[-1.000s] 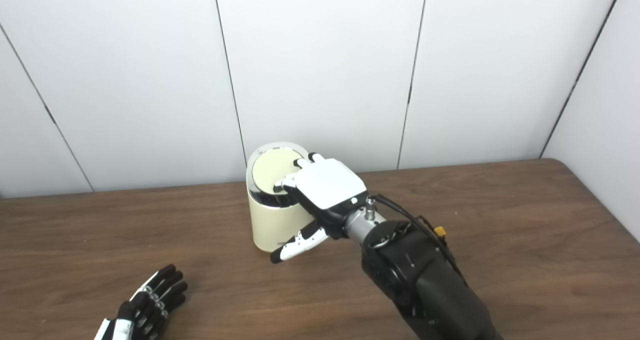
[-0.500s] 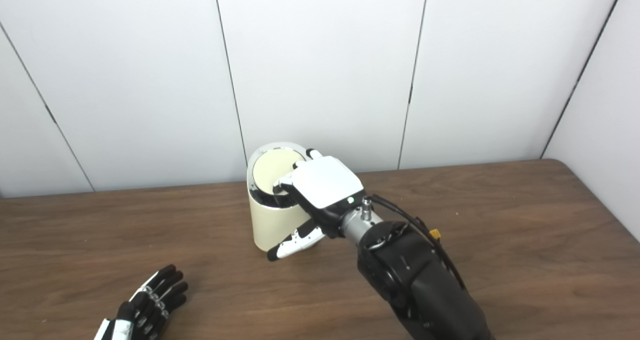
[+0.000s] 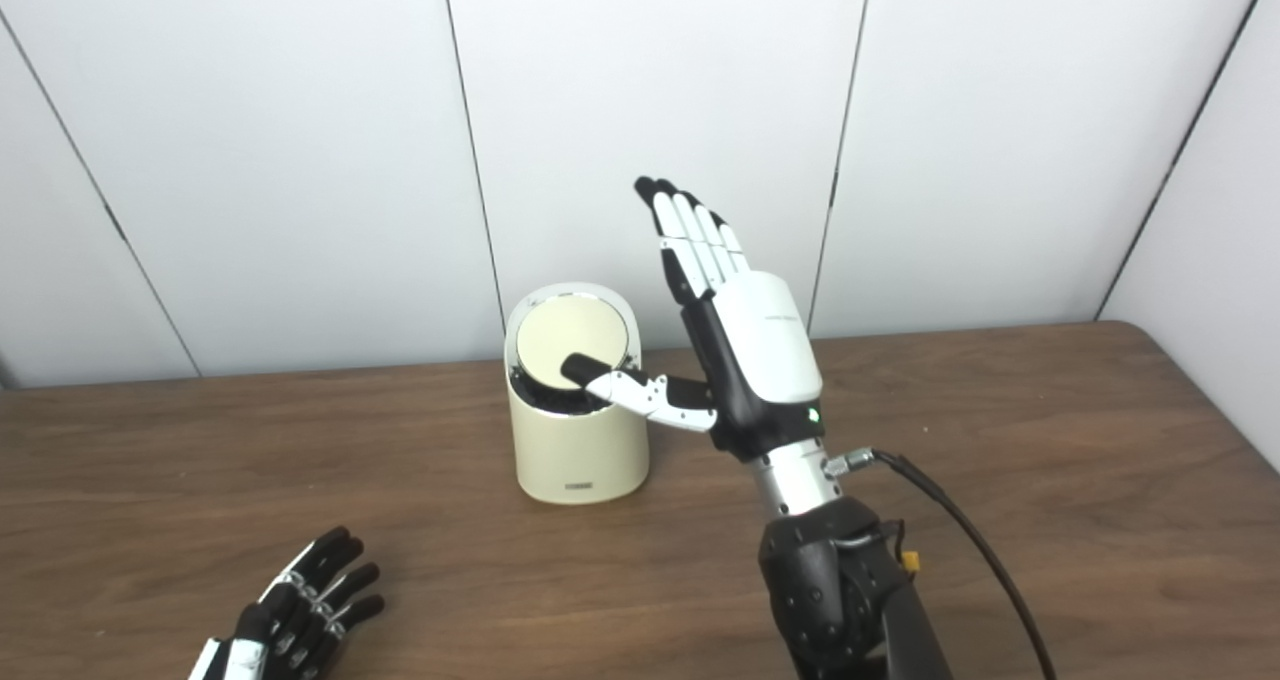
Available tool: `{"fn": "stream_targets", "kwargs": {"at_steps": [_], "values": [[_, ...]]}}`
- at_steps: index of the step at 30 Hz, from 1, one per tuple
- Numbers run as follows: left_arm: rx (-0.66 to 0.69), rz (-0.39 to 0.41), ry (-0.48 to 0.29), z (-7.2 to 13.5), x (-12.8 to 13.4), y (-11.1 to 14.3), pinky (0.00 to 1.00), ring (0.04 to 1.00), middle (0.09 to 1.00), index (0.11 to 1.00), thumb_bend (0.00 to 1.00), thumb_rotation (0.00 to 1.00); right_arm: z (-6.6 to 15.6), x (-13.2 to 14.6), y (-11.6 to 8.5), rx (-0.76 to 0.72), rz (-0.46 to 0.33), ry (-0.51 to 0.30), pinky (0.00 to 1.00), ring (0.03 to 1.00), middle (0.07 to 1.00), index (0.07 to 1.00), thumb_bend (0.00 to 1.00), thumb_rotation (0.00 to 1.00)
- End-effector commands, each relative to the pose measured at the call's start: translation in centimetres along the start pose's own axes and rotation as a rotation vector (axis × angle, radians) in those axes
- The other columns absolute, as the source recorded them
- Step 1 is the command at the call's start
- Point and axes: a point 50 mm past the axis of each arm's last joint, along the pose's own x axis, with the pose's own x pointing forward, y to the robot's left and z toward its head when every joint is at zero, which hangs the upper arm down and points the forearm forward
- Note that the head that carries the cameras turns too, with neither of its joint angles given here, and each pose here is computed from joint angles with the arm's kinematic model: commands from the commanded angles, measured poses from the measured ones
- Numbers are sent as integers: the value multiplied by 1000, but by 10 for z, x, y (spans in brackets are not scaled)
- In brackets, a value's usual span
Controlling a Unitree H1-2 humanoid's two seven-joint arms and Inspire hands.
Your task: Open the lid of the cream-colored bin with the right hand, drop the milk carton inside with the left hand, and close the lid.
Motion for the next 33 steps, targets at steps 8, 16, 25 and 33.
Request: {"fn": "stream_targets", "kwargs": {"at_steps": [8, 16, 25, 33], "values": [[51, 54, -52, 7, 1, -2, 823, 873, 889, 887, 312, 839, -6, -85, 1, 230, -98, 180, 764, 869, 887, 877, 277, 944], [139, 99, -103, 4, 1, 0, 819, 866, 876, 856, 235, 786, -15, -143, 7, 259, -81, 362, 647, 758, 785, 777, 207, 602], [175, 155, -153, 2, -1, 0, 784, 825, 851, 850, 258, 731, -24, -156, 7, 443, -138, 544, 604, 704, 732, 722, 231, 307], [180, 203, -185, 5, -3, -6, 779, 809, 833, 835, 249, 734, -24, -151, -4, 468, -104, 599, 623, 731, 753, 743, 219, 322]]}}
